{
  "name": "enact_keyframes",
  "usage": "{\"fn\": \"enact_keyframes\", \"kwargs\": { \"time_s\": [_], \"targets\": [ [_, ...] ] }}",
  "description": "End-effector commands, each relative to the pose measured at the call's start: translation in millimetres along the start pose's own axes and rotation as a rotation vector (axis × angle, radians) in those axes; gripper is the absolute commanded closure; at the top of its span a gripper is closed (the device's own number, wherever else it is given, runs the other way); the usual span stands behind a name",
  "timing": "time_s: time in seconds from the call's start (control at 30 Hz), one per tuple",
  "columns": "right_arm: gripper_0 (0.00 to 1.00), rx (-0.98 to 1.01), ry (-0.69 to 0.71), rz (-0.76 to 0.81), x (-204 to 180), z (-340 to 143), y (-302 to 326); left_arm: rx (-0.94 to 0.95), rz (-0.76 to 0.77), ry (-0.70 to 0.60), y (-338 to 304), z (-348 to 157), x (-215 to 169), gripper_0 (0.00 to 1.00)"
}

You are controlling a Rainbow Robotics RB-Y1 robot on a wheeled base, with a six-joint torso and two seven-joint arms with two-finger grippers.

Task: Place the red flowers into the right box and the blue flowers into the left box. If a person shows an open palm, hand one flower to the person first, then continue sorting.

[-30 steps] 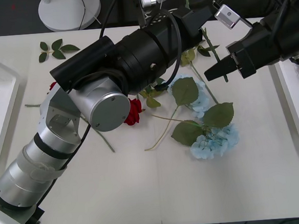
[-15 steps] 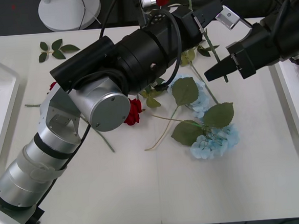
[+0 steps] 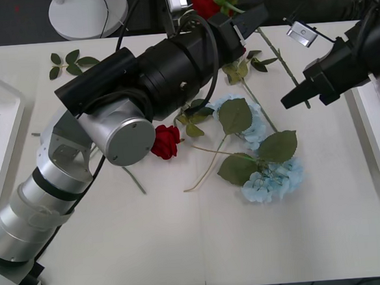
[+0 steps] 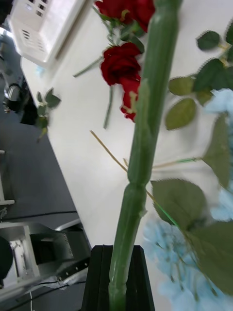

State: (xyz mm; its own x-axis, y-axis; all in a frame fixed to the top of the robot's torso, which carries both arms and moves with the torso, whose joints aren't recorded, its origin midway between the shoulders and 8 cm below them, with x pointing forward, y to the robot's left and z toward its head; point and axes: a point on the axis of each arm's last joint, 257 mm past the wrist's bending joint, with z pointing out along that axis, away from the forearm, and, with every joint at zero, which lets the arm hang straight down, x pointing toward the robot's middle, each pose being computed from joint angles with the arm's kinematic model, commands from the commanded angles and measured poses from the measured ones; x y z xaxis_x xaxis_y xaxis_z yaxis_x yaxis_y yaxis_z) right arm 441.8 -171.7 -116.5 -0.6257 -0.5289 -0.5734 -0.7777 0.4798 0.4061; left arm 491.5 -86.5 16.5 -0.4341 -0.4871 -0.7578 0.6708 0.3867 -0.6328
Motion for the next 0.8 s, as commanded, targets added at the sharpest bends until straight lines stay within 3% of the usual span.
{"fn": "enact_keyframes", "kwargs": {
  "time_s": [0.03,0.47,0.8],
  "targets": [
    [1.00,0.164,0.049,0.099,33,-49,-48,-0.049,0.014,0.030,12,-27,-20,0.00],
    [1.00,0.667,0.235,0.287,142,-192,-170,-0.585,0.058,0.393,116,-147,-12,0.00],
    [1.00,0.875,0.288,0.451,216,-270,-213,-0.789,0.292,0.590,181,-229,-38,0.00]
  ]
}}
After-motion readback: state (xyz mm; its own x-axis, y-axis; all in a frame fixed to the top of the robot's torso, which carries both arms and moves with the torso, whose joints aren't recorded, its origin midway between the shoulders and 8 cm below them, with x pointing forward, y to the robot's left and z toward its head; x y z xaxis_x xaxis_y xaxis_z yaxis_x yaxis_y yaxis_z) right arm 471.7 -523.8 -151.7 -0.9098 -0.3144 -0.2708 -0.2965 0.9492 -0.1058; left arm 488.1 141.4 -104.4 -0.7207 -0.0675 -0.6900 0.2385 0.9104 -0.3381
